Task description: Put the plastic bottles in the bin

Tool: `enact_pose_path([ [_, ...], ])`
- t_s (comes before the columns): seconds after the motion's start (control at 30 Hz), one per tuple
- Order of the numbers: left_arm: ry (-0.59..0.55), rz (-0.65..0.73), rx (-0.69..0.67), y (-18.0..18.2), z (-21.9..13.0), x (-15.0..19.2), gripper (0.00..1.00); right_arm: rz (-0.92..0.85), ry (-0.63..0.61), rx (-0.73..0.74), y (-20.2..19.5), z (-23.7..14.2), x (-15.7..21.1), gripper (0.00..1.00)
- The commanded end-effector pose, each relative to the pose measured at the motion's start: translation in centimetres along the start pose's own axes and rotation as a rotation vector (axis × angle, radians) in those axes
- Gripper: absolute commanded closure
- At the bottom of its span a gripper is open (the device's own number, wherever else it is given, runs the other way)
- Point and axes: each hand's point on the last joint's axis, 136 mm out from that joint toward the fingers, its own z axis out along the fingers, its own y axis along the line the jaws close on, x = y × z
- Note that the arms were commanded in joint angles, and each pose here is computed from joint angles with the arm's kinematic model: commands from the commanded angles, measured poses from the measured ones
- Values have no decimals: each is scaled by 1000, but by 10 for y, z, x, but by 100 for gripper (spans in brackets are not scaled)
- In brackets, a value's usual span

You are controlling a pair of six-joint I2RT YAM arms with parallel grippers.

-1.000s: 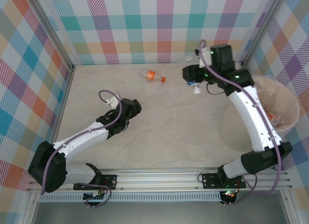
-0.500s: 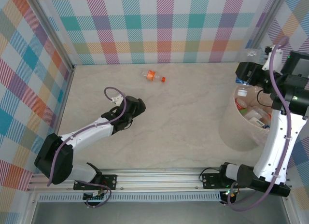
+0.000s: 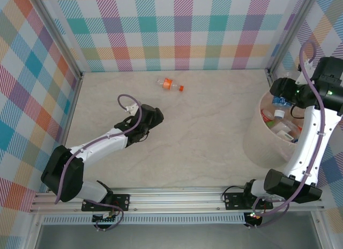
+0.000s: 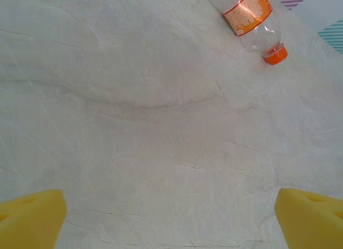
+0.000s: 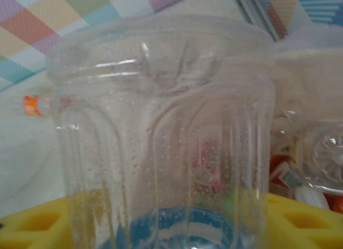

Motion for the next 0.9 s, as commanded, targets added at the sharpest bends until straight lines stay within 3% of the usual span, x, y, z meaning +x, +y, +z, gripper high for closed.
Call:
enact_pose_path([
  [0.0, -7, 6, 22, -10, 0, -8, 0, 18, 35, 127, -24, 1, 12, 20],
  [0.1, -6, 16, 21, -12, 0, -9, 0, 36, 19, 192, -34, -4, 13, 5],
  [0.2, 0, 17, 25, -14, 2, -7, 0, 31, -8, 165, -28, -9, 9, 0],
  [0.57, 34, 36, 49, -19, 9, 0, 0, 52, -134, -103, 20, -17, -8, 0],
  [0.87, 29, 24, 64, -29, 9, -8, 0, -98, -186, -483, 111, -23, 1, 0],
])
